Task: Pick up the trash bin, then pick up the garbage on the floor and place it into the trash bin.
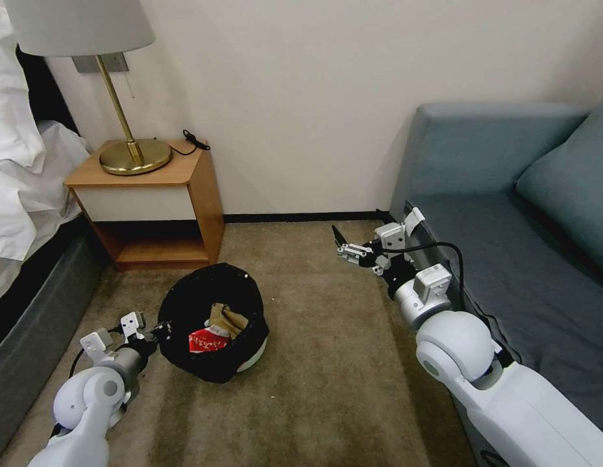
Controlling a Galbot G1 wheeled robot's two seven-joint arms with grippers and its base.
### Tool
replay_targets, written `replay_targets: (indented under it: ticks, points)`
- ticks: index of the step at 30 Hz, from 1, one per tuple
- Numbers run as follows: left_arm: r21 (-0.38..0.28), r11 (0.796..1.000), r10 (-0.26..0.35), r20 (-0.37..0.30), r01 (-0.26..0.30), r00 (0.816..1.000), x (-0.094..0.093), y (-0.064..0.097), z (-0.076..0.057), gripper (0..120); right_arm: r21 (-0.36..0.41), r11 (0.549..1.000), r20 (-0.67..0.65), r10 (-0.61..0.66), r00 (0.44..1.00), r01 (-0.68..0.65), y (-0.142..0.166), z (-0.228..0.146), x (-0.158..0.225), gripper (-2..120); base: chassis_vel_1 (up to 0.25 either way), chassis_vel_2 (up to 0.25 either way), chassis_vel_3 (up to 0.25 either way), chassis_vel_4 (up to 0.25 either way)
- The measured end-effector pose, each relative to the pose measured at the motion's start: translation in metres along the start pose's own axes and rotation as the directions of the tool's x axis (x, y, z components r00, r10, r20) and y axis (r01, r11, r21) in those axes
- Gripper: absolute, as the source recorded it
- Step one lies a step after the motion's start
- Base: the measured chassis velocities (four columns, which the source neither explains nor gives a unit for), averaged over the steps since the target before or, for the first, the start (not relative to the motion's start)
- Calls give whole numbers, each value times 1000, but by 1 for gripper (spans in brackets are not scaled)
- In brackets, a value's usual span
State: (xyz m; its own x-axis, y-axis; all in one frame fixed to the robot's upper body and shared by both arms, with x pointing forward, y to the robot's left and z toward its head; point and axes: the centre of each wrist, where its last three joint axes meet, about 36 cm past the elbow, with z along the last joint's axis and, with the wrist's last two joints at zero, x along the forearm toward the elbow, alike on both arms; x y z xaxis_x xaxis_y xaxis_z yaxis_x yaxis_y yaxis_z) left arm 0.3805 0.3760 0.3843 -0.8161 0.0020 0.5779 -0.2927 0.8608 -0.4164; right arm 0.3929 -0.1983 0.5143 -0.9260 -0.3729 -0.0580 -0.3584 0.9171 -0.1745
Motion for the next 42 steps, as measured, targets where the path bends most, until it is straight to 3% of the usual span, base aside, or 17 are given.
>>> replay_targets:
  ticks: [2, 6, 14, 29, 42]
  points:
    - [21, 999, -42, -12, 42, 999, 1, -4, -3, 4, -2, 1000, 7, -7, 1000, 7, 1, -2, 3, 100, 0, 0, 0, 0]
    - [39, 997, -61, -21, 62, 998, -1, -9, -4, 4, -2, 1000, 14, 4, 1000, -4, 0, -6, 10, 100, 0, 0, 0, 0]
    - [66, 996, -55, -39, 58, 998, -5, -12, 4, 4, 13, 999, -6, 33, 999, -33, -2, 2, 41, 100, 0, 0, 0, 0]
    - [70, 996, -48, -51, 51, 998, -5, -8, 12, 4, 20, 998, -27, 65, 998, -65, 5, 8, 64, 100, 0, 0, 0, 0]
    - [80, 996, -46, -44, 49, 998, -6, -2, 15, 4, 72, 979, -59, 196, 979, -192, 7, 10, 106, 100, 0, 0, 0, 0]
